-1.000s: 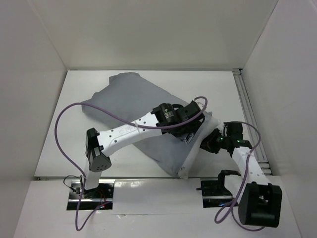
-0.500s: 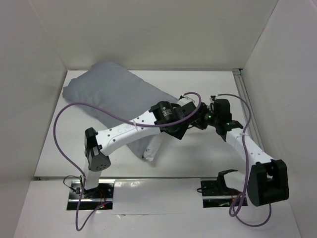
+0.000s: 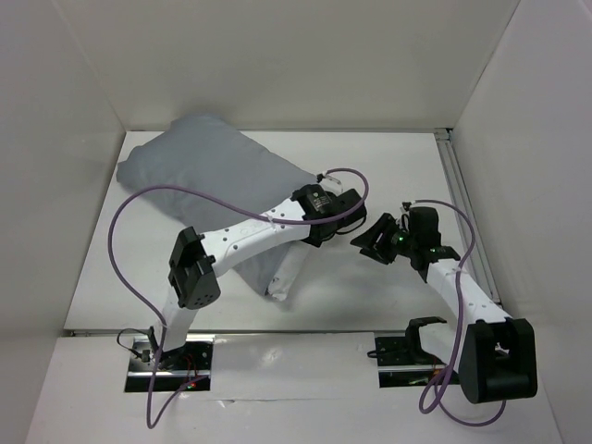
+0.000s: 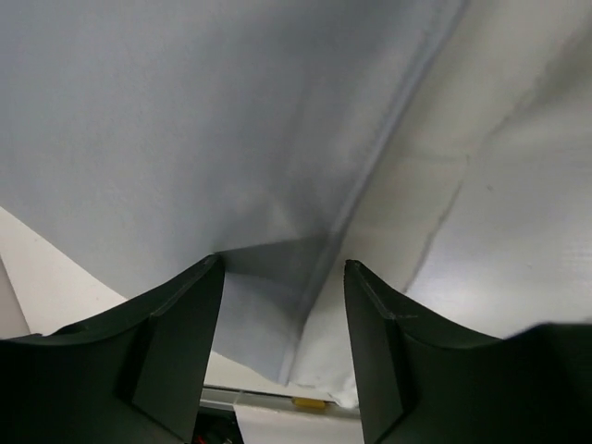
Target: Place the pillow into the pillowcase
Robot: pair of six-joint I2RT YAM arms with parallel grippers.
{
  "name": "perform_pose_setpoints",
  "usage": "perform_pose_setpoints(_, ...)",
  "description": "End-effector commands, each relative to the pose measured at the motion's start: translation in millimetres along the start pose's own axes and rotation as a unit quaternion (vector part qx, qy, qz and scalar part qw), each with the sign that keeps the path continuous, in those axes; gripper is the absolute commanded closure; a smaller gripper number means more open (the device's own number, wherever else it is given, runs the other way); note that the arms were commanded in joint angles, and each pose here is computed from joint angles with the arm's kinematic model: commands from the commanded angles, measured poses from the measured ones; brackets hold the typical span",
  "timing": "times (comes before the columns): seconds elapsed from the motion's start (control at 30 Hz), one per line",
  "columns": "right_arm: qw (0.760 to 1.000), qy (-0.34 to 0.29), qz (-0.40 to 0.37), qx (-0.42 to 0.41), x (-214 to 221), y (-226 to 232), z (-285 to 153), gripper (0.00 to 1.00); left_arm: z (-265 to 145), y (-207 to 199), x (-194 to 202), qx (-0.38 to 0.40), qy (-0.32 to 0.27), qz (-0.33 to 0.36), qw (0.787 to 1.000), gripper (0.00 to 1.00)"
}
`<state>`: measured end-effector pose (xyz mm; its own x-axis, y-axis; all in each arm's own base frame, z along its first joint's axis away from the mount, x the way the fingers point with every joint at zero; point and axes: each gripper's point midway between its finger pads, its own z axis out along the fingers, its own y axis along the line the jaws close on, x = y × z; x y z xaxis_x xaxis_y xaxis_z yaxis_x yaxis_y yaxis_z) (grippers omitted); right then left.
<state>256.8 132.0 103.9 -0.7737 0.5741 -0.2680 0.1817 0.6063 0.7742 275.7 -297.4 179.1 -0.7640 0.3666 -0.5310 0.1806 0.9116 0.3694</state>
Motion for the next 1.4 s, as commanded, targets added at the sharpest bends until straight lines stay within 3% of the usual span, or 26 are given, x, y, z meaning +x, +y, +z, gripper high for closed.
perform_pose_setpoints(0.0, 1.000, -0.001, -0.009, -0.010, 0, 5, -4, 0.45, 7, 14, -11, -0.036, -0.015, -0.013, 0.999, 0.34)
perform_pose_setpoints(0.17, 1.000, -0.004, -0.012, -0.013, -4, 7, -1, 0.45, 15, 14, -16, -0.029, -0.016, -0.007, 0.999, 0.39)
perform_pose_setpoints(0.27, 1.000, -0.007, -0.014, -0.015, -9, 12, -1, 0.45, 14, 14, -17, -0.028, -0.018, -0.004, 0.999, 0.48)
perform_pose_setpoints(0.3, 1.000, -0.007, -0.014, -0.015, -9, 12, -1, 0.45, 9, 19, -20, -0.032, -0.023, -0.011, 0.999, 0.52)
perform_pose_setpoints(0.33, 1.000, -0.003, -0.017, -0.024, -8, 16, -1, 0.45, 6, 23, -18, -0.036, -0.017, -0.006, 0.999, 0.64)
perform_pose_setpoints(0.43, 0.996, 0.011, -0.038, -0.079, -1, 37, 0, 0.46, -9, 28, -26, -0.018, -0.026, -0.021, 0.999, 0.79)
perform_pose_setpoints(0.5, 0.988, 0.027, -0.070, -0.137, 13, 64, 5, 0.46, -21, 27, -27, 0.016, -0.022, -0.015, 1.000, 0.99)
perform_pose_setpoints(0.7, 0.972, 0.057, -0.117, -0.198, 53, 103, 34, 0.45, -54, 5, -33, 0.131, -0.029, -0.009, 0.991, 1.00)
perform_pose_setpoints(0.8, 0.969, 0.067, -0.118, -0.204, 59, 108, 53, 0.51, -59, 1, -33, 0.140, -0.031, -0.002, 0.990, 1.00)
perform_pose_setpoints(0.93, 0.972, 0.068, -0.121, -0.190, 60, 107, 91, 0.48, -57, -3, -33, 0.144, -0.025, 0.001, 0.989, 1.00)
perform_pose_setpoints(0.97, 0.962, 0.046, -0.132, -0.235, 54, 128, 91, 0.50, -64, -4, -39, 0.154, -0.032, -0.006, 0.987, 1.00)
perform_pose_setpoints(1.0, 0.956, 0.039, -0.131, -0.260, 51, 140, 90, 0.58, -67, -10, -39, 0.163, -0.034, -0.004, 0.986, 1.00)
perform_pose_setpoints(1.03, 0.949, 0.034, -0.125, -0.287, 49, 157, 89, 0.78, -73, -10, -42, 0.174, -0.037, 0.000, 0.984, 1.00)
perform_pose_setpoints(1.13, 0.925, -0.001, -0.138, -0.354, 33, 203, 81, 0.95, -107, -30, -55, 0.216, -0.069, 0.015, 0.974, 1.00)
perform_pose_setpoints(1.3, 0.883, -0.038, -0.132, -0.449, 10, 268, 59, 1.00, -163, -50, -85, 0.337, -0.123, -0.014, 0.933, 1.00)
perform_pose_setpoints(1.37, 0.872, -0.029, -0.143, -0.468, 9, 271, 62, 1.00, -178, -49, -92, 0.363, -0.140, -0.018, 0.921, 1.00)
